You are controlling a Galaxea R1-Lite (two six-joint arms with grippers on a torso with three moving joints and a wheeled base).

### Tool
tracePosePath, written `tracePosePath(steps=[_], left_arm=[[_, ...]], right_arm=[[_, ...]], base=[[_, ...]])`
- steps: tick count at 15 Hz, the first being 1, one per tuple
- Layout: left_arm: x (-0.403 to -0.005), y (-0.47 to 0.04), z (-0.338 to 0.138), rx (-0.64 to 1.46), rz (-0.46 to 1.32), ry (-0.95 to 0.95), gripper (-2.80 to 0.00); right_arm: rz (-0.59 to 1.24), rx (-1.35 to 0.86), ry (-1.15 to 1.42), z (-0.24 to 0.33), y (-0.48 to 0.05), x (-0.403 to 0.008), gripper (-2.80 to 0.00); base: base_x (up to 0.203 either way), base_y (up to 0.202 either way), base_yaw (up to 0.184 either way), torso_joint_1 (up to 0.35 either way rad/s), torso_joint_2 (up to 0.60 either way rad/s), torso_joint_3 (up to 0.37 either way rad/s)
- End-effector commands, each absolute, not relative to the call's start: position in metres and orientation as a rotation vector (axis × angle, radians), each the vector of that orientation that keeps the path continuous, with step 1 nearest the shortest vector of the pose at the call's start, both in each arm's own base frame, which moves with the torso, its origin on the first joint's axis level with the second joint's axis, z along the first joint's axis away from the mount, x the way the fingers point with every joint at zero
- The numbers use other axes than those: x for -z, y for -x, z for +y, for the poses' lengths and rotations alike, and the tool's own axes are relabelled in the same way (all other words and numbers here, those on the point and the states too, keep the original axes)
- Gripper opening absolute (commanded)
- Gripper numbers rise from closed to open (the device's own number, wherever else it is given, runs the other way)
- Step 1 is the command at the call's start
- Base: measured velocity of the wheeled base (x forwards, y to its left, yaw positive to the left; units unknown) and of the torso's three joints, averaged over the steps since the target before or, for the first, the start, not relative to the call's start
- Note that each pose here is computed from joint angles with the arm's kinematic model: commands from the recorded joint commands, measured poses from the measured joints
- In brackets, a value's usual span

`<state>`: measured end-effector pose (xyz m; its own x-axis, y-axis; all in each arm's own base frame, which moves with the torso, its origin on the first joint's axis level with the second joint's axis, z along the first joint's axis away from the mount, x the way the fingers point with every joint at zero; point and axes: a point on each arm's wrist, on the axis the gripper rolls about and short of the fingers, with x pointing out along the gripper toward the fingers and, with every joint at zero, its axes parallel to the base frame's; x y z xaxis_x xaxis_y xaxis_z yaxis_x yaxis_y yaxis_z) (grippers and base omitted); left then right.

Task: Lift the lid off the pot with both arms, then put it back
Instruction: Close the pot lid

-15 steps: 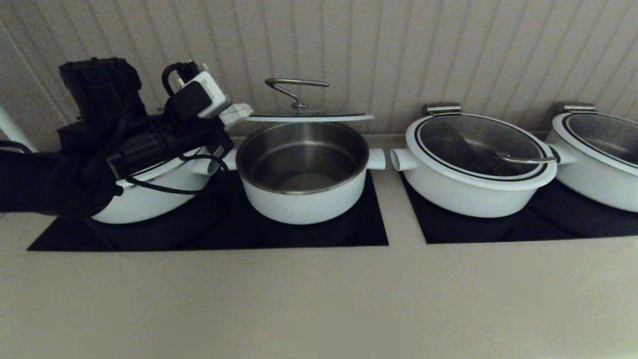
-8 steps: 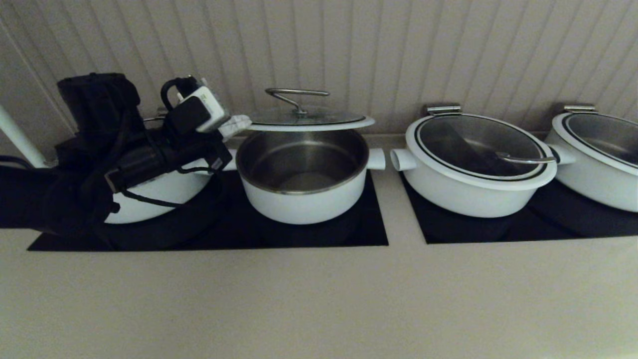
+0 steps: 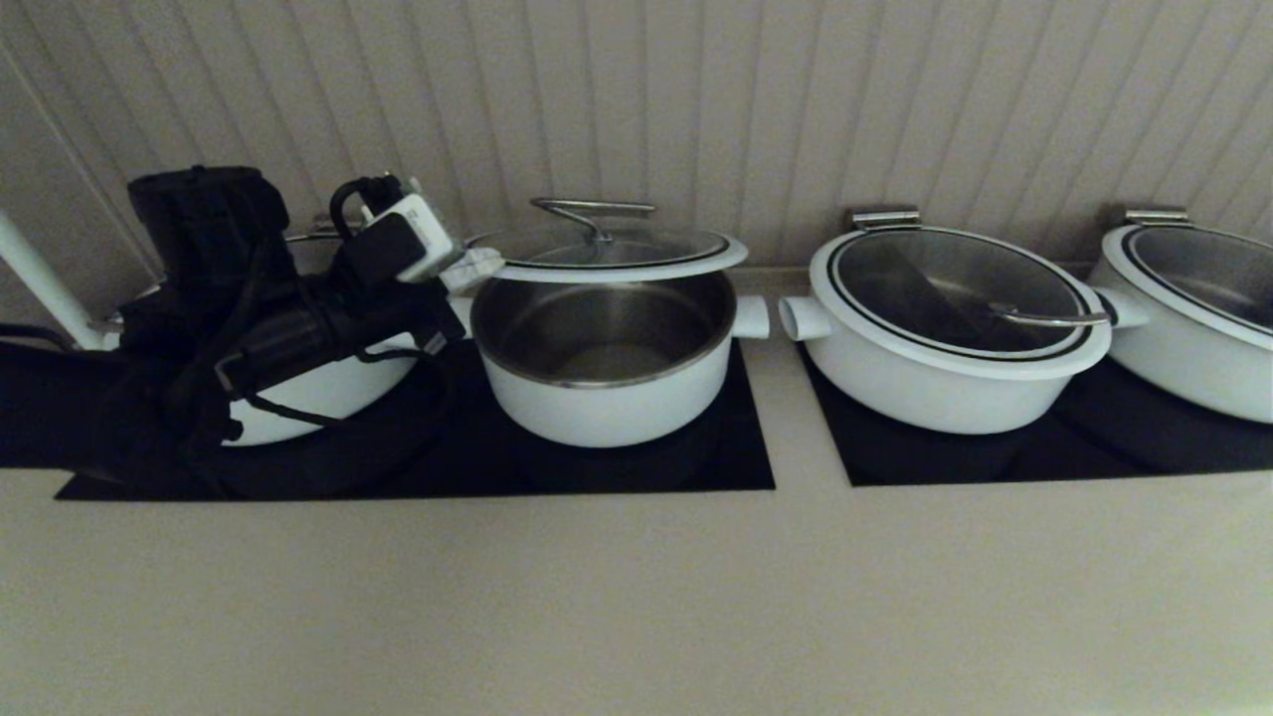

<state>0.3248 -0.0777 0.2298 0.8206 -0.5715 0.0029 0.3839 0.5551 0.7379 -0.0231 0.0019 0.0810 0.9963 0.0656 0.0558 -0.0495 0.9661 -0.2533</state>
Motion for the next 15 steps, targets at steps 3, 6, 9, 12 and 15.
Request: tracePosePath(steps=[3,6,9,12,15], left_arm=[[-0.222,-0.325,-0.078,0.583,-0.234,-0.804,-2.8],[-0.217,-0.327,-0.078,0.585,-0.23,-0.804,-2.8],[-0.213,-0.333,-0.079,0.571,-0.26,-0.806,-2.8],[-0.205,-0.332,-0.079,0.582,-0.238,-0.809,-2.8],[-0.196,-0.328,-0.079,0.592,-0.214,-0.806,-2.8]], right_arm=[[-0.063,-0.059,0.255,0.002,0.023,-0.081,-2.8],[-0.063,-0.059,0.257,0.002,0.023,-0.081,-2.8],[-0.063,-0.059,0.256,0.002,0.023,-0.081,-2.8],[-0.063,-0.06,0.257,0.002,0.023,-0.081,-2.8],[-0.063,-0.059,0.256,0.002,0.023,-0.081,-2.8]], base=[[0.0,0.0,0.0,0.0,0.0,0.0],[0.0,0.0,0.0,0.0,0.0,0.0],[0.0,0.0,0.0,0.0,0.0,0.0],[0.0,0.0,0.0,0.0,0.0,0.0],[0.0,0.0,0.0,0.0,0.0,0.0]])
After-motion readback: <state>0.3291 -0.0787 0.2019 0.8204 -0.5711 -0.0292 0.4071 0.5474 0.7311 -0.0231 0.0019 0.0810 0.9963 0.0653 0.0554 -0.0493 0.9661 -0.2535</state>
